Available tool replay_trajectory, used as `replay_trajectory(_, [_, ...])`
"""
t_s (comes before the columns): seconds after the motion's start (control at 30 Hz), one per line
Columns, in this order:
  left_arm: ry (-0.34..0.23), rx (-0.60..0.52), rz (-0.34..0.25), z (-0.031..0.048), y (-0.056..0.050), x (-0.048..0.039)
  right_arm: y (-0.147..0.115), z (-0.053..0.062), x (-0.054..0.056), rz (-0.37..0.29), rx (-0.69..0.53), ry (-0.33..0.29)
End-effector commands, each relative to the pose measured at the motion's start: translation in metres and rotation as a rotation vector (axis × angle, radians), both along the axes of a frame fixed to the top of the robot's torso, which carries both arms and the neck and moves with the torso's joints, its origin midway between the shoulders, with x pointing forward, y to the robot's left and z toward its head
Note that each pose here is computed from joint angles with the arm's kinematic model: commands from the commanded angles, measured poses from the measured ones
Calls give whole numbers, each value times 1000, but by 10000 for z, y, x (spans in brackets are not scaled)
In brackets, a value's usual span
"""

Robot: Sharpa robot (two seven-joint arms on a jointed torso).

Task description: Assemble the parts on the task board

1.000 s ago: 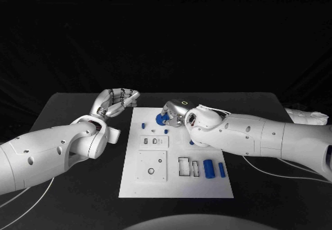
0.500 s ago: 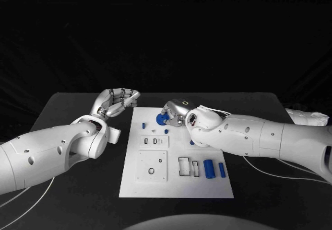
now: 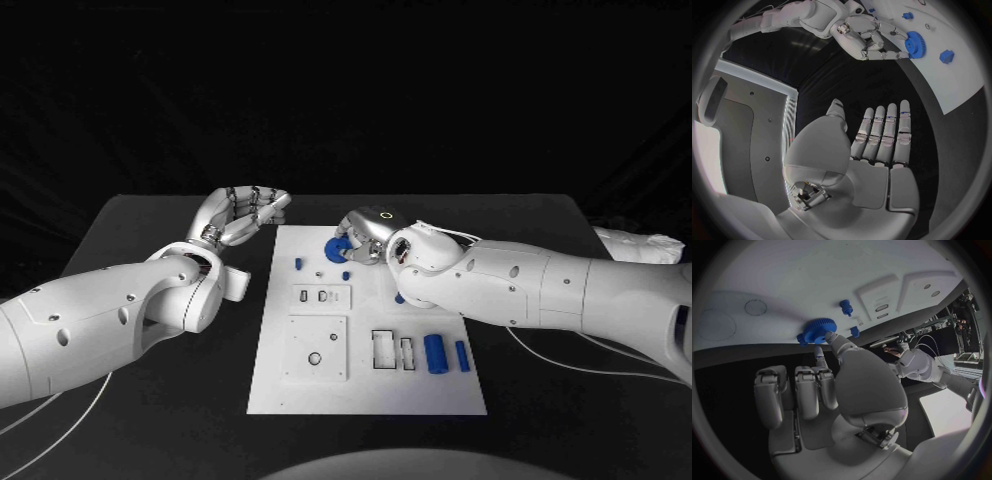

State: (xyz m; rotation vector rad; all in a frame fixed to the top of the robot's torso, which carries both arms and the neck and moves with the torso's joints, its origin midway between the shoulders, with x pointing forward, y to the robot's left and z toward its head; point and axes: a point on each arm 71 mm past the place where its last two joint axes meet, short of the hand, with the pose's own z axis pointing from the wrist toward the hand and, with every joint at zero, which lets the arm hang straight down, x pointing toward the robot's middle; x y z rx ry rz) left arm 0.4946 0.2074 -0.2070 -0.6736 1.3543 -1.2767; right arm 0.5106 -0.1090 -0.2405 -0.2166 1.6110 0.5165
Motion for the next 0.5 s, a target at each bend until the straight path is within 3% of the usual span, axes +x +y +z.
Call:
replay_trajectory(0.03, [-11, -2, -12, 15, -24, -1, 19, 41, -25, 27, 34, -44])
replay_trajectory(0.23, [-11, -2, -13, 15, -26, 0, 28, 51, -34, 40, 44, -52])
replay_trajectory(0.5, [-10, -2, -13, 14, -24, 1, 34, -10, -12, 34, -11, 9])
